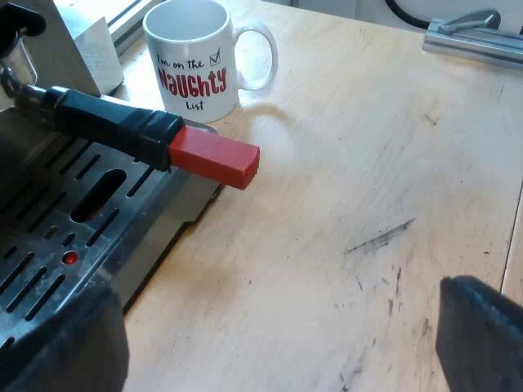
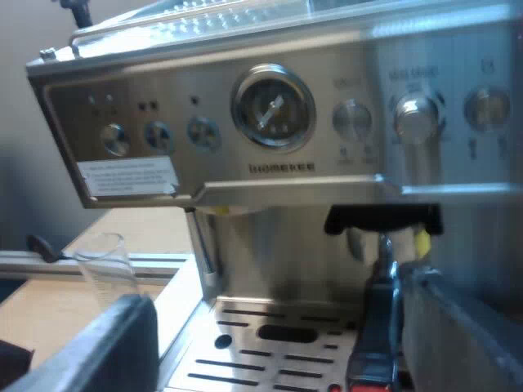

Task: Grind coffee beans and then tamp

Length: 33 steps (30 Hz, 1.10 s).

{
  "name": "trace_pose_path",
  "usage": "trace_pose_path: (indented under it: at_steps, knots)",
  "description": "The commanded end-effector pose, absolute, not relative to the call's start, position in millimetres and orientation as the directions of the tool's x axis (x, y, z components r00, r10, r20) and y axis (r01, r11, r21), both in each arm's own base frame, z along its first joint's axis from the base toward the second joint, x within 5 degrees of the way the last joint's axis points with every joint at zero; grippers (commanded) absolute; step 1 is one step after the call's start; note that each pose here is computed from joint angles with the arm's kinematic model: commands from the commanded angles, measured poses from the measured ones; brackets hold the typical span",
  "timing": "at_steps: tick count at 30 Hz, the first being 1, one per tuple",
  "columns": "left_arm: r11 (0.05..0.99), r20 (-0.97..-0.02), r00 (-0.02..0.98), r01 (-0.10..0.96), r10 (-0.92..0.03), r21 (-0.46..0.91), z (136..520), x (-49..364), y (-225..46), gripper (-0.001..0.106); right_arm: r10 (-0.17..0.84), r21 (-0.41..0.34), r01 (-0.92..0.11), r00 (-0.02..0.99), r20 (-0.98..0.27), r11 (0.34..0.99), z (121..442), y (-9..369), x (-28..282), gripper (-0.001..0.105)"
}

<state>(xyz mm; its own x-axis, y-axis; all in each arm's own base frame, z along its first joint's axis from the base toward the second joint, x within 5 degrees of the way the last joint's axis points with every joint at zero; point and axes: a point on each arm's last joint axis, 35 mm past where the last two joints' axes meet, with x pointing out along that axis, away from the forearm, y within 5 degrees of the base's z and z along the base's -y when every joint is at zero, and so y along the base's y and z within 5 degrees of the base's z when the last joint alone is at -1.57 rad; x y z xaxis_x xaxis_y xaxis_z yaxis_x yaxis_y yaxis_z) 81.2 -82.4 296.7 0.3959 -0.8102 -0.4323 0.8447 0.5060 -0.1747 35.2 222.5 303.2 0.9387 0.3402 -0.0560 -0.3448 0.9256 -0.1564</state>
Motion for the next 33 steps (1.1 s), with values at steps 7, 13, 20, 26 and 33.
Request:
trace_pose_path:
  at_steps: [7, 13, 20, 26, 33]
  knots:
    - [0.496, -0.419, 0.393, 0.852, -0.818, -0.168, 299, 81, -83, 0.078, 0.388, -0.118, -0.429, 0.882, -0.268, 0.895, 328, 219, 57, 0.066]
    - [0.496, -0.419, 0.393, 0.852, -0.818, -0.168, 299, 81, -83, 0.078, 0.355, -0.049, -0.426, 0.807, -0.472, 0.903, 330, 202, 88, 0.066]
    - [0.496, -0.419, 0.393, 0.852, -0.818, -0.168, 299, 81, -83, 0.078, 0.357, -0.009, -0.432, 0.757, -0.546, 0.902, 337, 193, 104, 0.066]
    - [0.496, -0.419, 0.393, 0.852, -0.818, -0.168, 299, 81, -83, 0.078, 0.383, 0.021, -0.462, 0.709, -0.592, 0.887, 328, 201, 105, 0.066]
    - [0.495, -0.419, 0.393, 0.853, -0.818, -0.165, 299, 81, -83, 0.078, 0.367, 0.006, -0.471, 0.678, -0.637, 0.882, 318, 220, 113, 0.066]
